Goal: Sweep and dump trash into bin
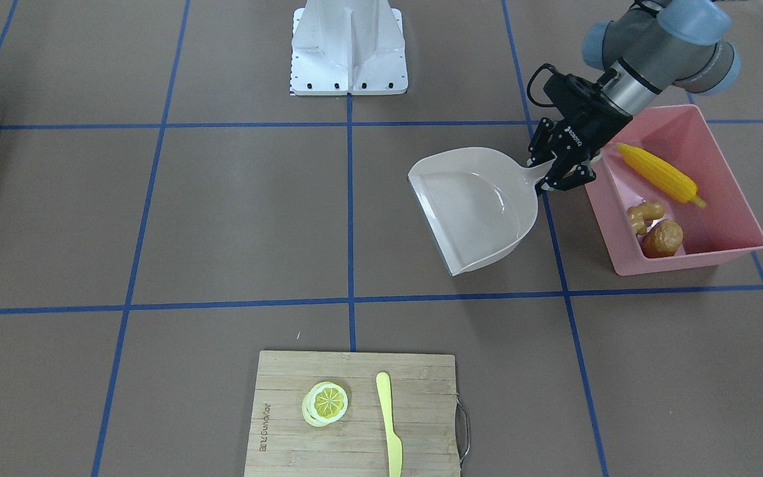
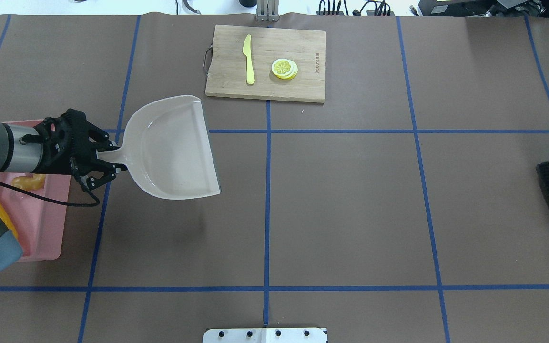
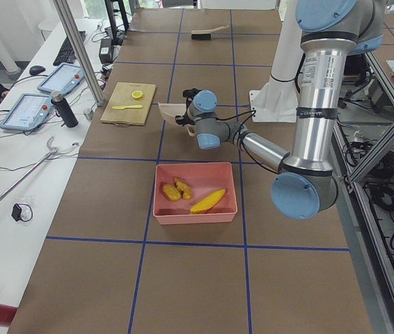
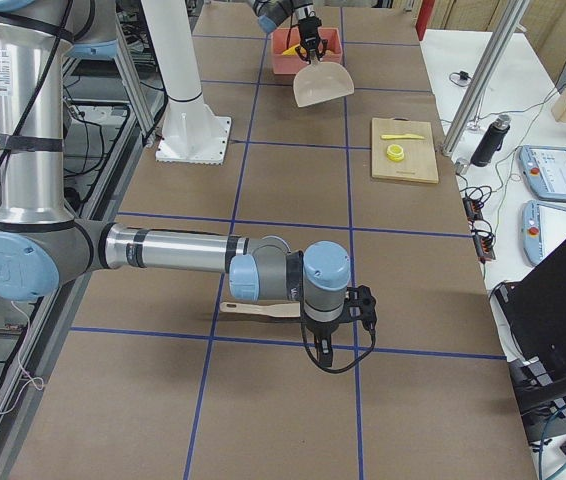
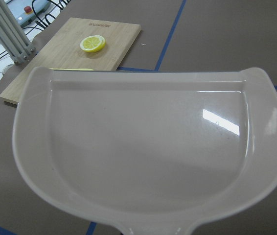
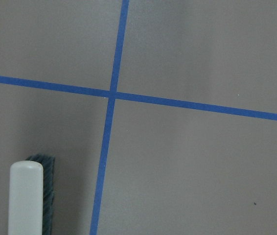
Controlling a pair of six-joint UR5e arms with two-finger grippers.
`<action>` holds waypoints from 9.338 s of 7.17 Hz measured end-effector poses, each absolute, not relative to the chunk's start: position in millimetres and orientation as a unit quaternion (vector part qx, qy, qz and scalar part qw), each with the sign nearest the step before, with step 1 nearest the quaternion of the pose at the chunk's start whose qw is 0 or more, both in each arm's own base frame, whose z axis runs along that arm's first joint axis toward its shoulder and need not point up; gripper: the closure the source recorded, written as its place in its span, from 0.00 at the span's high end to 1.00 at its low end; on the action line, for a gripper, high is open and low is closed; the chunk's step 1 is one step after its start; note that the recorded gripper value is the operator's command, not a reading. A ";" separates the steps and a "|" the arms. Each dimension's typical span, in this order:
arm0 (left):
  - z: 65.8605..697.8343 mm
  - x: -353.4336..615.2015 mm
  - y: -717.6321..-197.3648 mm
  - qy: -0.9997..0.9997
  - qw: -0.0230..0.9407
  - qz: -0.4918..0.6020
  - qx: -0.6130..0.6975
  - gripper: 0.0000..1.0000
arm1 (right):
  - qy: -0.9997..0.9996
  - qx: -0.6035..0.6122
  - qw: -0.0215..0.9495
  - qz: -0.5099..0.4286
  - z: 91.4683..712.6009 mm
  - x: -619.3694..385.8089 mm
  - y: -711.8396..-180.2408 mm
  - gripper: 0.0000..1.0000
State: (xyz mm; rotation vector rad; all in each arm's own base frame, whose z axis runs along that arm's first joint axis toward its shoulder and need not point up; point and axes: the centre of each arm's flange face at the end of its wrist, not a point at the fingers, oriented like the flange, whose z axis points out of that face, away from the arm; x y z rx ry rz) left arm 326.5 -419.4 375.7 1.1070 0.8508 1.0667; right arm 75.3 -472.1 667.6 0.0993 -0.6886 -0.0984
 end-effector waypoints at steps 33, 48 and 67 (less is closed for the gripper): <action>306.5 405.2 -383.0 0.441 0.630 0.448 0.456 0.99 | -0.338 0.046 0.939 -0.049 672.6 73.4 -485.8 1.00; 605.9 -15.9 -452.6 0.366 0.927 0.054 0.060 0.99 | -0.375 -0.010 0.924 -0.069 606.2 33.2 -488.7 1.00; 632.0 -57.4 -415.2 0.366 0.929 0.028 0.054 0.99 | -0.348 -0.010 0.936 -0.059 626.2 44.4 -493.3 1.00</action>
